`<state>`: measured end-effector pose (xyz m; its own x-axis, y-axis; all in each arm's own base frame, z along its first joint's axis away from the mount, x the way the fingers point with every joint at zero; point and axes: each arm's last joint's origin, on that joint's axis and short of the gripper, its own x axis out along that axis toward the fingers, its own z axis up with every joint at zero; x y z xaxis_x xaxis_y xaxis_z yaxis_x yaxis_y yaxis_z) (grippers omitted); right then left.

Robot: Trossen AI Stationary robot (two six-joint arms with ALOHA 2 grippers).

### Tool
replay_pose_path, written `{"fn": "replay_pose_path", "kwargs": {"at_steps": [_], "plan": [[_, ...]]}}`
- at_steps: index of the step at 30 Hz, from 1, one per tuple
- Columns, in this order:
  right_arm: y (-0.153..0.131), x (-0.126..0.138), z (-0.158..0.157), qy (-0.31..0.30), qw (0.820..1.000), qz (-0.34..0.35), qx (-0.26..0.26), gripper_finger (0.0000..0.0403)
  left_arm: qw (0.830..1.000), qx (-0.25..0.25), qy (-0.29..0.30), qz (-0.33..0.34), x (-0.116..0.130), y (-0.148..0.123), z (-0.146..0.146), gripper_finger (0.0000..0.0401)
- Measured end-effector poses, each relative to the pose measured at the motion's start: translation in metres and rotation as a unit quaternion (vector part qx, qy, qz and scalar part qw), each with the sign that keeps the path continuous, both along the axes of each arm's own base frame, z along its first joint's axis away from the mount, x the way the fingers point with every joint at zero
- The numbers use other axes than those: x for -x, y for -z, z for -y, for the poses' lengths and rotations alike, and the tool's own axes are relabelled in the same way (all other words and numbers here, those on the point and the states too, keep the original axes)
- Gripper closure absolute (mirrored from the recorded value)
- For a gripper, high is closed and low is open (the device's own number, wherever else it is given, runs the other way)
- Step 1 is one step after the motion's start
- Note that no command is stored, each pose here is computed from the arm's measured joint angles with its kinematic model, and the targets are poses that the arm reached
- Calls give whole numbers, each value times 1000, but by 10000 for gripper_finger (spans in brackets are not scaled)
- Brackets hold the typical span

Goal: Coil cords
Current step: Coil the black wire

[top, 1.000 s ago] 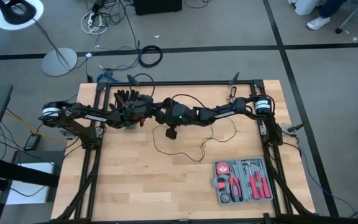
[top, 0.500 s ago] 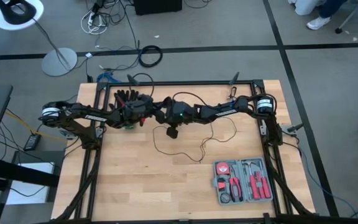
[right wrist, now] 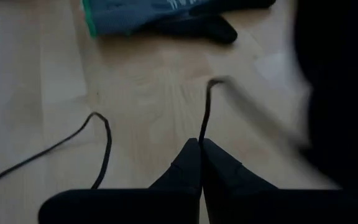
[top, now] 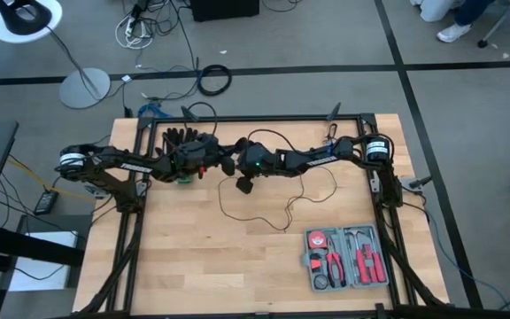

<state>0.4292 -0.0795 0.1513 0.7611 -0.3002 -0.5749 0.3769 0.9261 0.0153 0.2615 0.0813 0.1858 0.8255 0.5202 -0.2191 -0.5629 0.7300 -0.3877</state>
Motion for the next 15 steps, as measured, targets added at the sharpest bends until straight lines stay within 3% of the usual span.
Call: {"fn": "replay_pose_path", "kwargs": {"at_steps": [15], "plan": [[-3,-3,-2,-39,999,24,-12,402,995,-54,1,-84,2,8,0,401]]}}
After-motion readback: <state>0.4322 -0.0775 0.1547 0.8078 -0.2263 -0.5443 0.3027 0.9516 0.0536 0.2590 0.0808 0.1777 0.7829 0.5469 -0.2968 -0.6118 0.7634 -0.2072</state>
